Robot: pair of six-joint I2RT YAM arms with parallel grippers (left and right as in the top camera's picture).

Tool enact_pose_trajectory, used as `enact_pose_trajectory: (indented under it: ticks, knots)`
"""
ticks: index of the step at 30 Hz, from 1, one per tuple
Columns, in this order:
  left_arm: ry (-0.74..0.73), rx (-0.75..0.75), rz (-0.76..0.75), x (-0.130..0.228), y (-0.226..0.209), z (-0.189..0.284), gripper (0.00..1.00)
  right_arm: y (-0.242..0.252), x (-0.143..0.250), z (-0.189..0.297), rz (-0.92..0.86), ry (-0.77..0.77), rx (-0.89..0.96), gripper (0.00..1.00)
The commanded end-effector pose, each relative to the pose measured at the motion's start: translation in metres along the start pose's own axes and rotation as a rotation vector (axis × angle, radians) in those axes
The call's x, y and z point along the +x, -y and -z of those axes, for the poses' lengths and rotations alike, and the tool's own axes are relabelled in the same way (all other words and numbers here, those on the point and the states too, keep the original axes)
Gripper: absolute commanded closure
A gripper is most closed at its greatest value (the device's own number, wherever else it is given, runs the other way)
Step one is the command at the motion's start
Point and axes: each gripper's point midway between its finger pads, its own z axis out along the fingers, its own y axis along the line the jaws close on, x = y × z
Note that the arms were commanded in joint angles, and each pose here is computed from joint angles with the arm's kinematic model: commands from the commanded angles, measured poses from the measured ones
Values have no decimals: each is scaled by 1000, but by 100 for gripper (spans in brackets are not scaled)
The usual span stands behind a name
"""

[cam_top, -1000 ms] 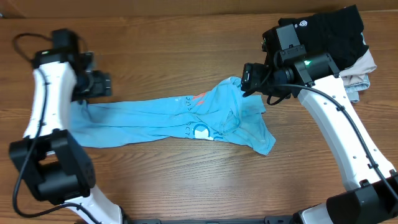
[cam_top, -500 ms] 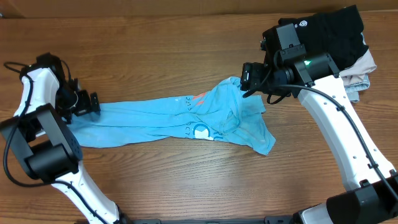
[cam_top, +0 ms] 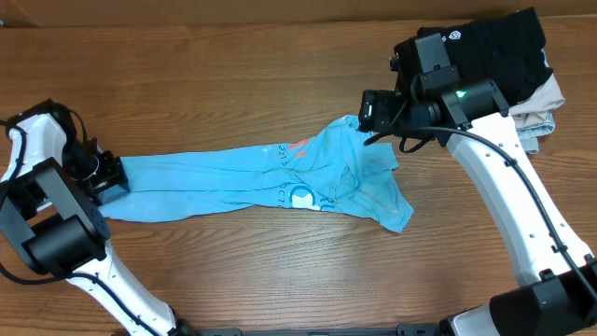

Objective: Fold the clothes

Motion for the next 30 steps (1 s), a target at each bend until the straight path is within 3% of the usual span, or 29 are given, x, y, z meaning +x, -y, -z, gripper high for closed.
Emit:
enact_pose_trajectory:
  ticks: [1,4,10,14,17,18,20,24,30]
  knots:
    - [-9,-23,6,2,-4,3,49,1,-4,1,24,22,14,12]
    - [-12,-87,36,3,-15,4,51,1,-4,1,34,22,14,12]
    - [7,-177,97,0,-30,9,72,1,-4,1,37,23,14,11]
    - [7,-135,95,-1,-23,30,71,1,-4,1,38,26,13,11]
    - [30,-123,95,-3,-20,61,58,1,-4,1,38,25,13,11]
    - [42,-123,96,-3,-21,67,45,1,-4,1,37,24,13,11]
    - [73,-122,97,-4,-21,78,0,1,-4,1,37,22,14,11]
    - [114,-121,66,-12,-21,82,0,1,-4,1,37,22,14,11]
    - [119,-71,42,-17,-12,46,0,2,-2,1,37,16,16,11]
